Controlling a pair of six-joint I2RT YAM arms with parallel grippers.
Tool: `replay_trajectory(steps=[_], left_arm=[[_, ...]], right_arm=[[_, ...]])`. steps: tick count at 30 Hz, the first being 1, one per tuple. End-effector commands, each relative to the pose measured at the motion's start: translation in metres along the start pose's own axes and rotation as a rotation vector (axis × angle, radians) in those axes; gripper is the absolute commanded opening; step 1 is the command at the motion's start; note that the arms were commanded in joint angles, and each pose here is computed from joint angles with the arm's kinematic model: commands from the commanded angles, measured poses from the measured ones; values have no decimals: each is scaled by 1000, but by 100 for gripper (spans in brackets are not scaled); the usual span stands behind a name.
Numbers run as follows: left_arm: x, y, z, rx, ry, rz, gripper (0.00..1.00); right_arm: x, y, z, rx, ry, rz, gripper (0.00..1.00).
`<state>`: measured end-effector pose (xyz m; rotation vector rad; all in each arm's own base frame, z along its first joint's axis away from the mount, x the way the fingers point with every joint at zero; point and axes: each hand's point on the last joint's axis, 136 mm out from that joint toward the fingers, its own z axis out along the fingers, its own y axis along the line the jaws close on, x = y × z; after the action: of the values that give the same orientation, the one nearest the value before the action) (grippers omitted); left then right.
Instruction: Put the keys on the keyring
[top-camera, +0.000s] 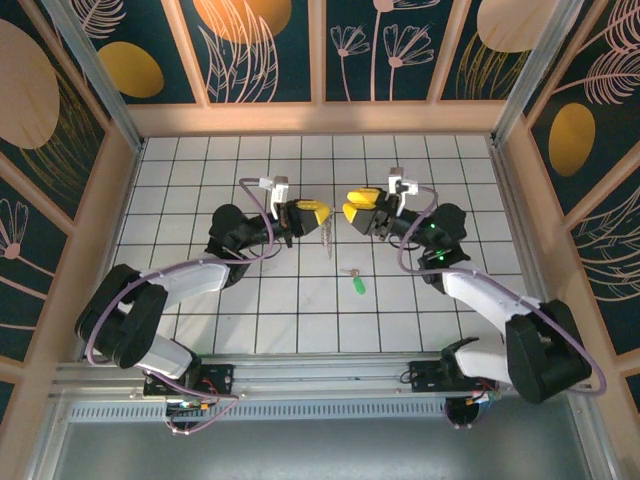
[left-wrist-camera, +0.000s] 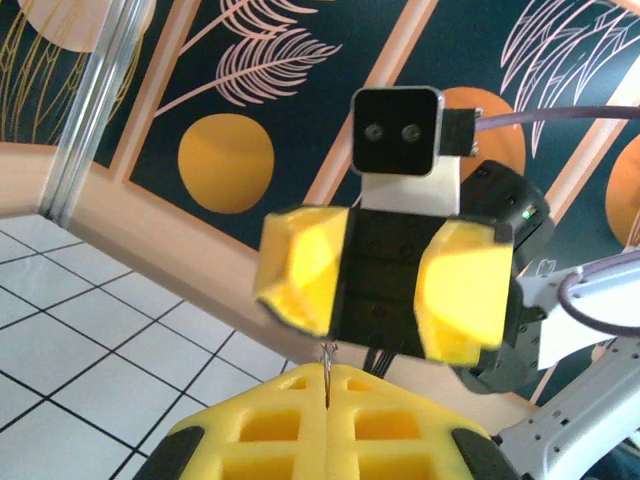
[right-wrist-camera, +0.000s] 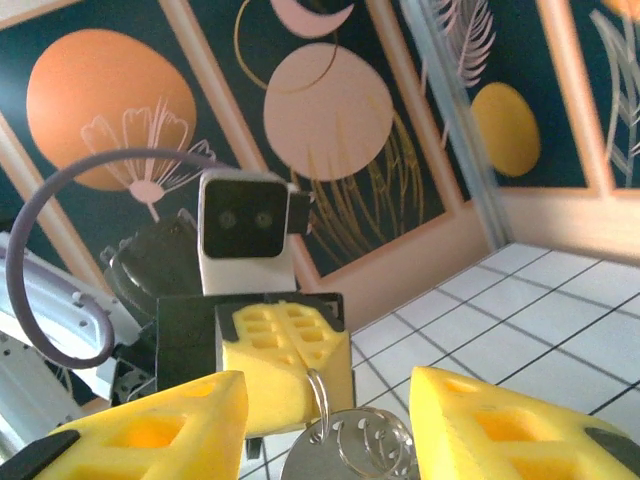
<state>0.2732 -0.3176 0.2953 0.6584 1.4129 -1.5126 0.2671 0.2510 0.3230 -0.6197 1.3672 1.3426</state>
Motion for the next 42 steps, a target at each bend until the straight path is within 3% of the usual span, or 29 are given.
replay_trajectory(steps=[1, 10, 23, 42], left_arm=[[-17, -14, 1, 3, -17, 147, 0], [-25, -3, -15, -148, -65, 370, 0], [-16, -15, -34, -162, -120, 646, 0], [-15, -22, -41, -164, -147, 728, 0]], right_arm=[[-3, -5, -14, 68, -18, -21, 49], [16, -33, -28, 193, 3, 59, 50], [35, -54, -29, 241, 29, 124, 50], [40, -59, -29, 247, 35, 142, 50]])
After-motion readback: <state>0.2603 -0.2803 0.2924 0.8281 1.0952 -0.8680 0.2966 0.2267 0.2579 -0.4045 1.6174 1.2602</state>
